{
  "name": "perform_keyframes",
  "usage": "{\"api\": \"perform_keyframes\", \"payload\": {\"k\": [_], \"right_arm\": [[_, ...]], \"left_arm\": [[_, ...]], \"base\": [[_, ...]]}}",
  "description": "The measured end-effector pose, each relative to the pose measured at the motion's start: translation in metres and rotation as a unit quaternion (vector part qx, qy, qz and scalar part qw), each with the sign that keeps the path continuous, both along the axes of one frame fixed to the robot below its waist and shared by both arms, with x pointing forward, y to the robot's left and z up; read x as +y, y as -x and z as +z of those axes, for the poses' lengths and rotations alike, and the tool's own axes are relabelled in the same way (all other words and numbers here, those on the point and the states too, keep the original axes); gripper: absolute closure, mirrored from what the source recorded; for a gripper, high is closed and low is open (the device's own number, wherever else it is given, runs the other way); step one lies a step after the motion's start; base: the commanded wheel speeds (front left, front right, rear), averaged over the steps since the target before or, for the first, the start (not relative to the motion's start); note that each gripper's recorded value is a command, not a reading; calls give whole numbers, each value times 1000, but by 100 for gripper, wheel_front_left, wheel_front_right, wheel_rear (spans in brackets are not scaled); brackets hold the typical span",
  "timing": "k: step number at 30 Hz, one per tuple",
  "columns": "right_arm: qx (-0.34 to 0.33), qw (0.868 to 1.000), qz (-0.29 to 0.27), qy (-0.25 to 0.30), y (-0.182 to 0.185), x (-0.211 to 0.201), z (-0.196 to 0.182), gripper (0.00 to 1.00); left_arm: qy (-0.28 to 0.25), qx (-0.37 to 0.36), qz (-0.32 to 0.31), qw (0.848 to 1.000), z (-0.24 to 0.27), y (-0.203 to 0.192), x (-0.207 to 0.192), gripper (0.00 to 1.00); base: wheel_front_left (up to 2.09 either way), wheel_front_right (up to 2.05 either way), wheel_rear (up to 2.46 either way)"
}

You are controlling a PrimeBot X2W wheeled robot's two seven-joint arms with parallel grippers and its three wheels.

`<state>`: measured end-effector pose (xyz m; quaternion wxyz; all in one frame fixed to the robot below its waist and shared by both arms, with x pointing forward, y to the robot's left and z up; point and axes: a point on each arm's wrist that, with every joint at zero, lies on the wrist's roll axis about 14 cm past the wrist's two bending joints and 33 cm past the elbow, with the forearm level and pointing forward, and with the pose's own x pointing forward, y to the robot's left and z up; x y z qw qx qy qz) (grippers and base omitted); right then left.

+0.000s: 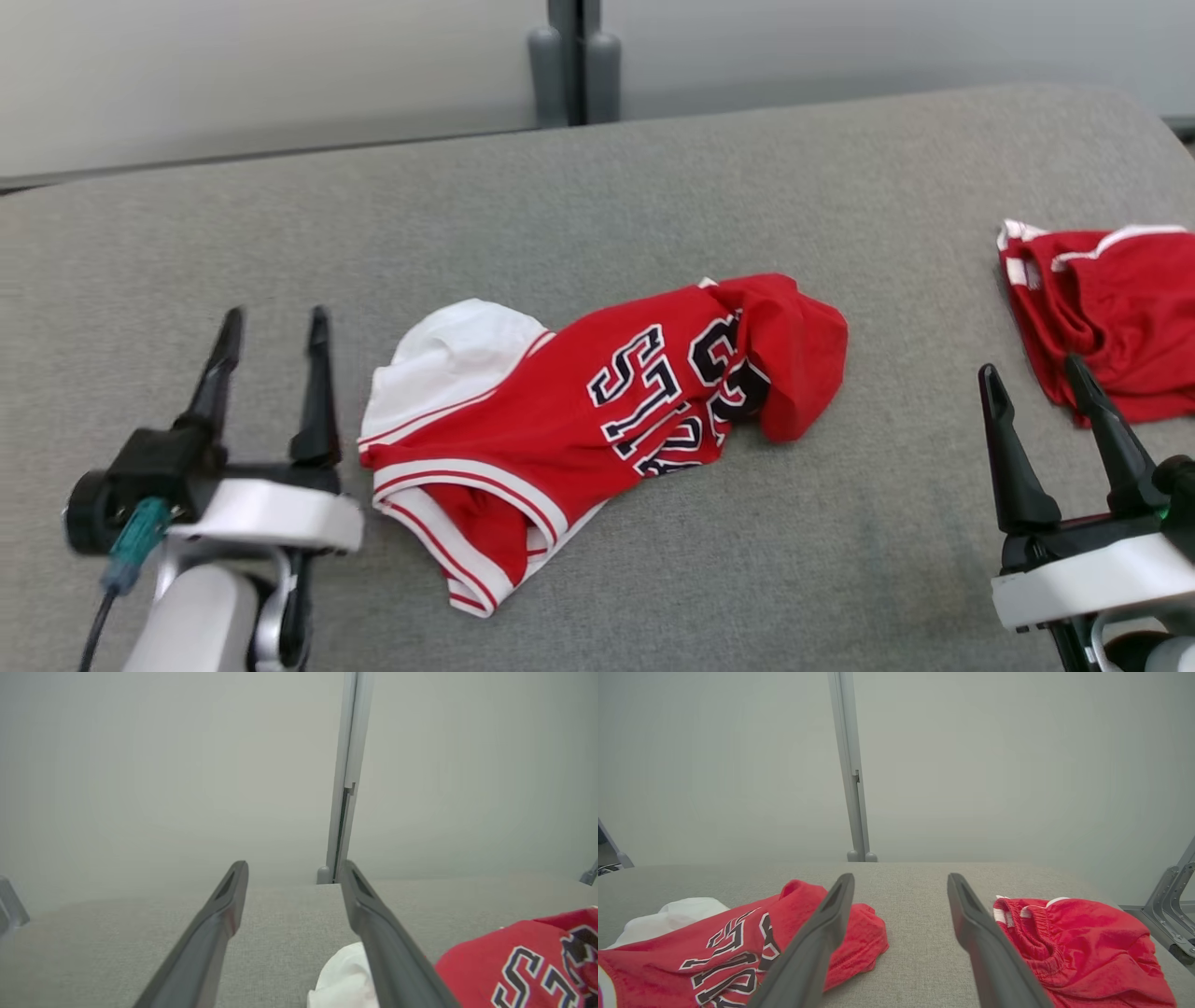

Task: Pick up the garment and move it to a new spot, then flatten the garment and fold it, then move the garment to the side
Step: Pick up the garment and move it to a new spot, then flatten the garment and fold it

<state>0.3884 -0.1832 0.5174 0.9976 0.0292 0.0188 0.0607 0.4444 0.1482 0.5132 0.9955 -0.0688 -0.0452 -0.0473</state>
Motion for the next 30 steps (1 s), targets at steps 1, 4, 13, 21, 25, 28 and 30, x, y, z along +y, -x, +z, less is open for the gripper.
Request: {"api": "perform_keyframes", "payload": {"k": [1,4,13,21,25,28,30], "right_arm": [[-1,1000,3,-1,1,2,2,0],[-2,1000,10,3,8,5,5,0],[5,1000,30,1,30,16,8,0],[6,1000,24,3,52,12,10,0],[4,1000,22,2,56,11,12,0],[0,1000,21,3,56,10,15,0],[0,1000,21,3,56,9,16,0]], "left_arm": [[-6,1,14,1000,0,6,12,0],[-13,4,41,999,1,28,38,0],[-3,3,46,999,9,71,50,0],[1,2,37,999,15,90,41,0],[0,6,36,999,14,96,40,0],[1,9,35,999,14,98,39,0],[1,5,35,999,16,98,38,0]], "base": [[0,0,0],[0,0,0],[0,0,0],[0,0,0],[0,0,0],[0,0,0],[0,0,0]]}}
